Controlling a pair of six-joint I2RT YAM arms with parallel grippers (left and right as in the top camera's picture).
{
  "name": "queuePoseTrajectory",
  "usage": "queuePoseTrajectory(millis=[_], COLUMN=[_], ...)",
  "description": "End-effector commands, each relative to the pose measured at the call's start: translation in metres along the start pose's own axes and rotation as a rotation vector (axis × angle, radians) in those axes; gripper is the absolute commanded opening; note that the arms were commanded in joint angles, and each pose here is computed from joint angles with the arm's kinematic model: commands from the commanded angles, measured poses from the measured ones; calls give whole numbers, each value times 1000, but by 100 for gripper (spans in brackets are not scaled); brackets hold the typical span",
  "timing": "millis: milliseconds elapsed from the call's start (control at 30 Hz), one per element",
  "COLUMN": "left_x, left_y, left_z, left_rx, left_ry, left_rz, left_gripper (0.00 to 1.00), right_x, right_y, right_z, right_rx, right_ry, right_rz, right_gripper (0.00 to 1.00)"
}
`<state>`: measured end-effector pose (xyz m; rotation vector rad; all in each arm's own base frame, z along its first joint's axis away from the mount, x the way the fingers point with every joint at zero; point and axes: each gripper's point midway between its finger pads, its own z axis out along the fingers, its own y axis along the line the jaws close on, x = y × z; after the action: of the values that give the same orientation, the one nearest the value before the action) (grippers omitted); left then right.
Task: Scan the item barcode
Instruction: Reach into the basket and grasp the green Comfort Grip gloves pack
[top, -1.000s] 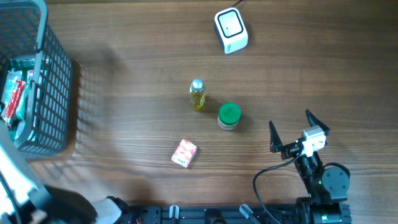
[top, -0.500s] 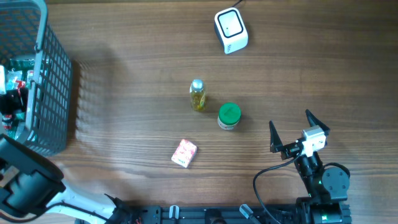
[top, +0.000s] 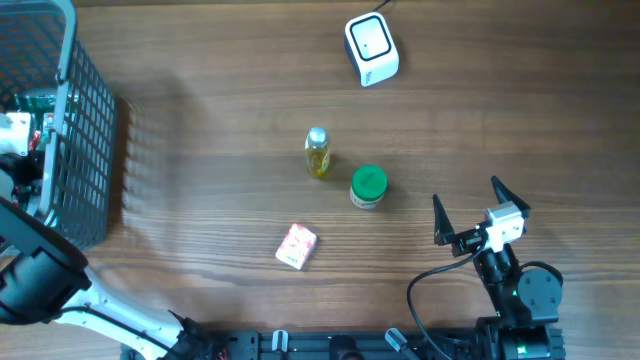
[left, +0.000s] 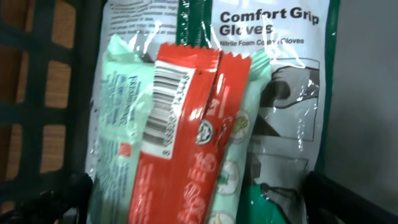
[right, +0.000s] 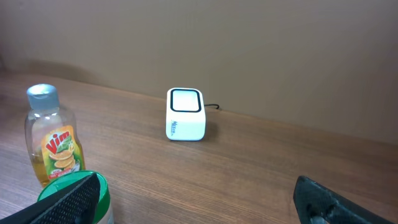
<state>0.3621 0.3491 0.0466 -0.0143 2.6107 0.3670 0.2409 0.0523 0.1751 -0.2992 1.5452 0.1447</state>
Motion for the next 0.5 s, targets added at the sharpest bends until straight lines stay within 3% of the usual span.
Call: queuePoseTrajectory(millis=[0, 300, 467], left_x=[8, 15, -12], left_y=[-10, -15, -8], left_z=[20, 29, 16], left_rx=[54, 74, 94], left_ry=[4, 24, -57], left_rz=[11, -27, -98], left_gripper=[100, 100, 100], right_x=[0, 0, 0], right_y=[1, 1, 1], right_z=[0, 0, 0], right_rx=[-7, -7, -8], right_ry=[-2, -2, -2], right_rz=[-6, -6, -6], right_gripper=[100, 100, 100])
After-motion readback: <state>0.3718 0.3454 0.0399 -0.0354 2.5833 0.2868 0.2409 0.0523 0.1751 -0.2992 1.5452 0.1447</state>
